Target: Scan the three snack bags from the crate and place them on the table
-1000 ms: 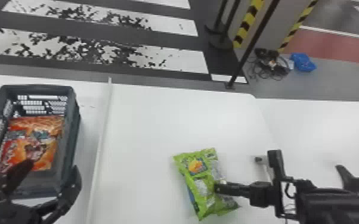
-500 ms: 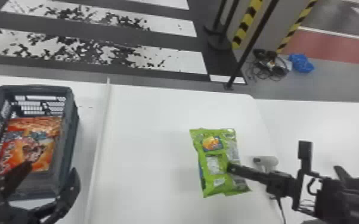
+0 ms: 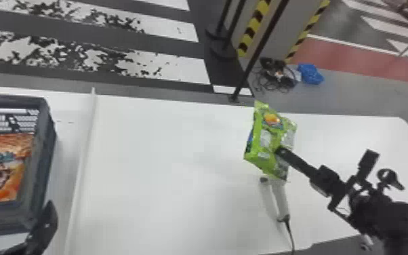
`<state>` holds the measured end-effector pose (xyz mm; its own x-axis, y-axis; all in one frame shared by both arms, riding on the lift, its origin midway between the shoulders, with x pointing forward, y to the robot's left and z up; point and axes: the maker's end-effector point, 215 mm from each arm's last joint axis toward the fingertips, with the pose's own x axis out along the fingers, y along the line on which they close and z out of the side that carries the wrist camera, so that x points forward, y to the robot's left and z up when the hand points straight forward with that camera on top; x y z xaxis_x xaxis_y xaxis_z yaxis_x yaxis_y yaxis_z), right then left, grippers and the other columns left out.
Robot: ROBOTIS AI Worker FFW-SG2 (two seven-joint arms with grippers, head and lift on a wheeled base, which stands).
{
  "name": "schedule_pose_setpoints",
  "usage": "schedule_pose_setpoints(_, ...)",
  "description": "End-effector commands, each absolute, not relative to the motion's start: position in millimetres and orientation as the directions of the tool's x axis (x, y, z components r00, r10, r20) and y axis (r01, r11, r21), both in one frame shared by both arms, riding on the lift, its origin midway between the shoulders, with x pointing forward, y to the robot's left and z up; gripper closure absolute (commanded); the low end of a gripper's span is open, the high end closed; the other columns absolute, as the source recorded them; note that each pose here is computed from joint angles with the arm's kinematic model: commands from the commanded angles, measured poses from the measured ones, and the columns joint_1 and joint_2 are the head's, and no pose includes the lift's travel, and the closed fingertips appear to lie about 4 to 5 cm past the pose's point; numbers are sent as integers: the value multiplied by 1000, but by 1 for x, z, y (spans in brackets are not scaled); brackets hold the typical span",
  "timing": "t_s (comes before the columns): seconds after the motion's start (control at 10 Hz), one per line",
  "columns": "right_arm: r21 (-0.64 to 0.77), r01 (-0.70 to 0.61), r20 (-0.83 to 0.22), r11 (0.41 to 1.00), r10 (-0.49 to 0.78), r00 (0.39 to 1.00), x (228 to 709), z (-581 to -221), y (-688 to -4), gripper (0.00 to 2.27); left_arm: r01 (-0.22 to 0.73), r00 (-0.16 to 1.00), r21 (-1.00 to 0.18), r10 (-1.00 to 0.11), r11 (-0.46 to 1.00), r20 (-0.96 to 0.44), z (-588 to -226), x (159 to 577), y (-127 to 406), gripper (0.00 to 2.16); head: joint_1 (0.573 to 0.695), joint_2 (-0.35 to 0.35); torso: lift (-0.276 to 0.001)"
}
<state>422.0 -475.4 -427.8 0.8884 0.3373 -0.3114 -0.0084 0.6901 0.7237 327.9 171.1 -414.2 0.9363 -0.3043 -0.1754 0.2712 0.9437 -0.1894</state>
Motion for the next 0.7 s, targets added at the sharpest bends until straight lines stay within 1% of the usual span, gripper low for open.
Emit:
schedule_pose_setpoints(0.0,752,76,-272,655,203,941,438,-433,-526,2047,275,935,-189,-308,943,-175,-414,328,171,70,695,-350,-37)
schedule_pose_setpoints(0.1,734,130,-272,667,114,955,446,-439,-558,2047,275,935,-189,-308,943,-175,-414,328,171,70,695,-350,-37)
schedule_pose_setpoints(0.2,701,175,-256,691,15,967,451,-439,-595,2047,274,933,-191,-309,943,-184,-418,326,171,70,695,-350,-37)
schedule_pose_setpoints(0.3,671,229,-265,705,-60,962,451,-446,-622,2047,271,933,-193,-307,943,-190,-421,325,172,70,695,-350,-37)
schedule_pose_setpoints(0.4,639,316,-313,702,-138,940,446,-463,-638,2047,272,933,-194,-308,942,-187,-420,325,171,70,695,-350,-37)
schedule_pose_setpoints(0.5,592,436,-398,677,-225,890,434,-491,-648,2047,276,932,-195,-311,941,-187,-419,325,169,70,695,-350,-37)
schedule_pose_setpoints(0.6,558,560,-473,613,-320,821,417,-518,-658,2047,281,930,-196,-317,939,-186,-419,325,168,70,695,-350,-37)
